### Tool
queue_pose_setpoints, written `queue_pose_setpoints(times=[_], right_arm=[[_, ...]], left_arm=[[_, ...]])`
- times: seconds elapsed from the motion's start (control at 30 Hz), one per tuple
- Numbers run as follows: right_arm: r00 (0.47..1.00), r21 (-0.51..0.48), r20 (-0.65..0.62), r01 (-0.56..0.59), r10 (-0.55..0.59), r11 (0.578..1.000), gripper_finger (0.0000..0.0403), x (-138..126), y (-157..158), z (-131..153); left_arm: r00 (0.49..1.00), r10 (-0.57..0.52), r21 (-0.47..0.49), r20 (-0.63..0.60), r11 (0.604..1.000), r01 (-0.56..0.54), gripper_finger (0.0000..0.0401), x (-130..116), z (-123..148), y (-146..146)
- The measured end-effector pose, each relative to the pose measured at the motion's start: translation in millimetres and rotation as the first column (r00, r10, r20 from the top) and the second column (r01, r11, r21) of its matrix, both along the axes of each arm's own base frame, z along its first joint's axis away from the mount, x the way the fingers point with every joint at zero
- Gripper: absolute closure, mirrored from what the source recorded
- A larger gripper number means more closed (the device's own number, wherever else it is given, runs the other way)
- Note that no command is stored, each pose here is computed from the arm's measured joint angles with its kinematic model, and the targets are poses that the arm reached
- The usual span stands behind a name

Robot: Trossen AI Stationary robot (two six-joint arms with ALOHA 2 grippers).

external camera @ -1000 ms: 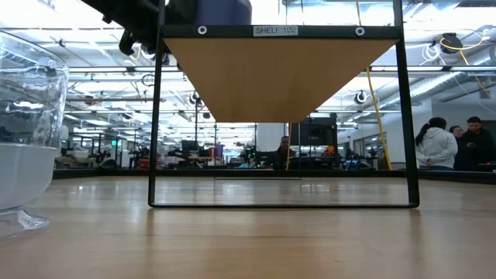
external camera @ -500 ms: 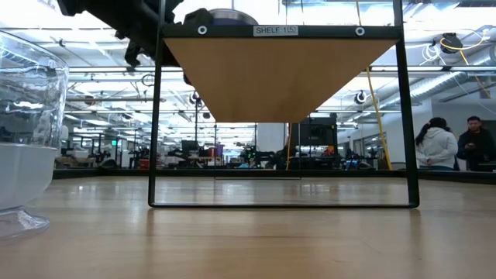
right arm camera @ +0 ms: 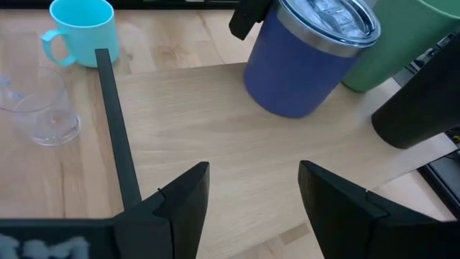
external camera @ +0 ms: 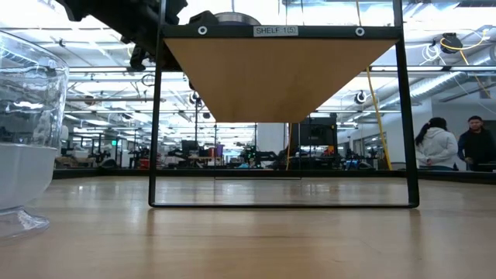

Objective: Stack small to large cups/mugs on shelf
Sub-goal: Put the purple mug on the shelf

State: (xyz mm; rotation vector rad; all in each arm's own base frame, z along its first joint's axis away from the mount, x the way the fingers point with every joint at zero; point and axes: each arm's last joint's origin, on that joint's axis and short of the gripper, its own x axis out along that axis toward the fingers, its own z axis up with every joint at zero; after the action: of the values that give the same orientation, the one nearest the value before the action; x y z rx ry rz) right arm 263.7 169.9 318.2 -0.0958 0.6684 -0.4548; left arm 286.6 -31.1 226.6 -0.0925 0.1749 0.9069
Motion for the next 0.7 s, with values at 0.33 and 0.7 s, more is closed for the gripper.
queue_pose_setpoints(times=[0.33,0.7], right_arm=[[1.0,0.006,0.003,0.005,-0.005,1.0,0.0197,0.0,0.0,0.0],[1.0,0.009,0.004,0.006,-0.006,1.0,0.0197,0.0,0.1,-0.1]], left_arm=[[0.995,-0.103,-0.028,-0.015,0.994,0.103,0.026,-0.9,3.8,-1.6],[0.985,-0.155,-0.043,-0.077,0.987,0.152,0.0231,-5.3,2.0,-4.0]])
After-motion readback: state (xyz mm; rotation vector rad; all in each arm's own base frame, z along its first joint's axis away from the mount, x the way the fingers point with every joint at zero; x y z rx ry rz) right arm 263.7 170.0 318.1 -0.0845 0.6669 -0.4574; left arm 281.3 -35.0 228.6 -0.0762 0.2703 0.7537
